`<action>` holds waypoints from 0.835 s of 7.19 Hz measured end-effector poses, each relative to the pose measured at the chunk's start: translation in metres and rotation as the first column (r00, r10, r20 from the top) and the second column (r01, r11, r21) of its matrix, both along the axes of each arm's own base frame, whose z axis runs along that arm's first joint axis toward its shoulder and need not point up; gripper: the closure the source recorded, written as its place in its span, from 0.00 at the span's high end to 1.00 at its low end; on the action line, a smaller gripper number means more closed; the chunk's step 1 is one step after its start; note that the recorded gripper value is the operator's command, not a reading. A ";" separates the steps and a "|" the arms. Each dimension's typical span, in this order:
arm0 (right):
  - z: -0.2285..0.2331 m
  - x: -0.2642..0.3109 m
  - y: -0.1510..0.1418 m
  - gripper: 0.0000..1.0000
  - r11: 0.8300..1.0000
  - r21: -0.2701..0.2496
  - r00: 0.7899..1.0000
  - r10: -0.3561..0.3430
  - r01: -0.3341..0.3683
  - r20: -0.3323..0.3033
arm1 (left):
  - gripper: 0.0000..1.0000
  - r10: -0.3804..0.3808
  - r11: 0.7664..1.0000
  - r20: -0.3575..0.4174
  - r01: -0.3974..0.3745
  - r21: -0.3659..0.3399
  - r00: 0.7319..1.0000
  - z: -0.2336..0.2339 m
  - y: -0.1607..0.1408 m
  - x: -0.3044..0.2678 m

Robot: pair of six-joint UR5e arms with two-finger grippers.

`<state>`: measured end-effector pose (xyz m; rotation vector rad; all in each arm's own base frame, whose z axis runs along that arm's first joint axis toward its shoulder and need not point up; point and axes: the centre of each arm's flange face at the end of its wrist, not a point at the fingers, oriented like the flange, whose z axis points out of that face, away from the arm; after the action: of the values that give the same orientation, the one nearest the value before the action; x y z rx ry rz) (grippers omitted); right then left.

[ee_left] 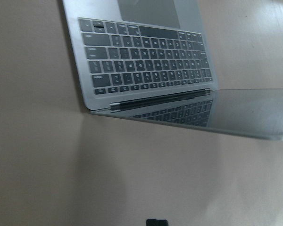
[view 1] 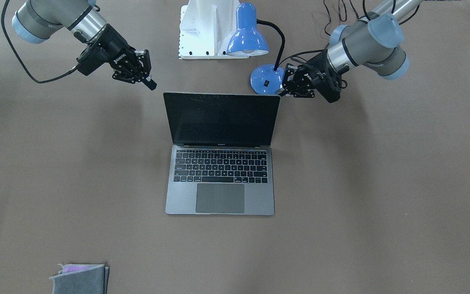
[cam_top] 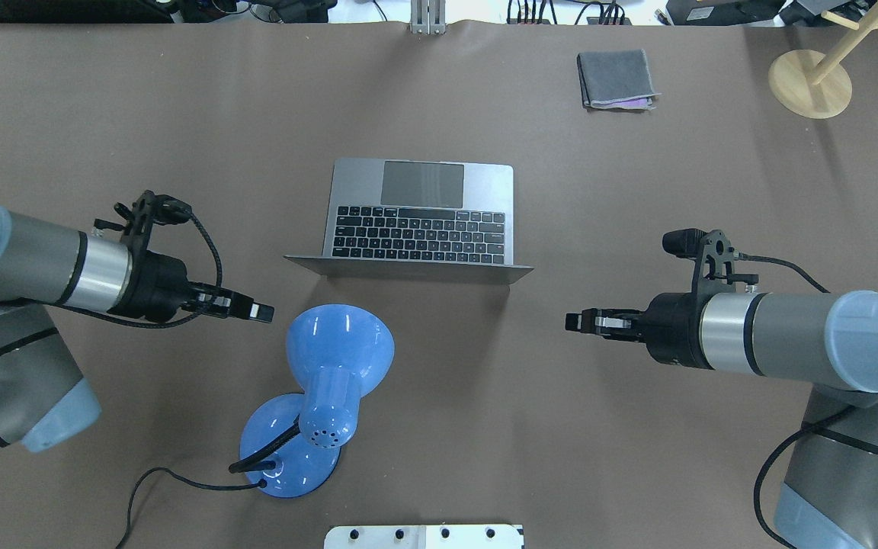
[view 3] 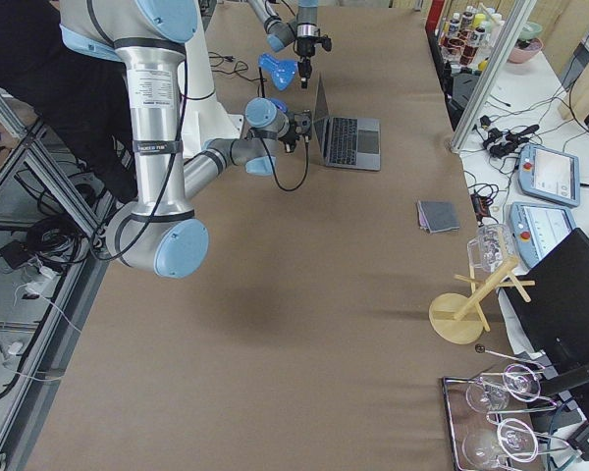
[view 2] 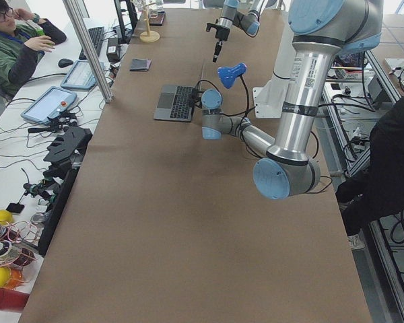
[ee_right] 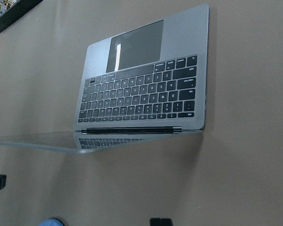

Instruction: Close laptop

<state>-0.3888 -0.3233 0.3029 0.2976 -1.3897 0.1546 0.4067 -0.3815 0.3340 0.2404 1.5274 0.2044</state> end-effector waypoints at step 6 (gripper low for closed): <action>-0.031 -0.010 -0.017 0.00 0.999 0.003 0.999 0.048 -0.048 -0.005 | 0.00 -0.002 1.000 -0.031 0.003 0.008 1.000 -0.020 0.000 0.005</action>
<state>-0.3990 -0.3402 0.2723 0.3343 -1.3789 0.1915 0.4120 -0.3820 0.3144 0.2527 1.5574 0.2054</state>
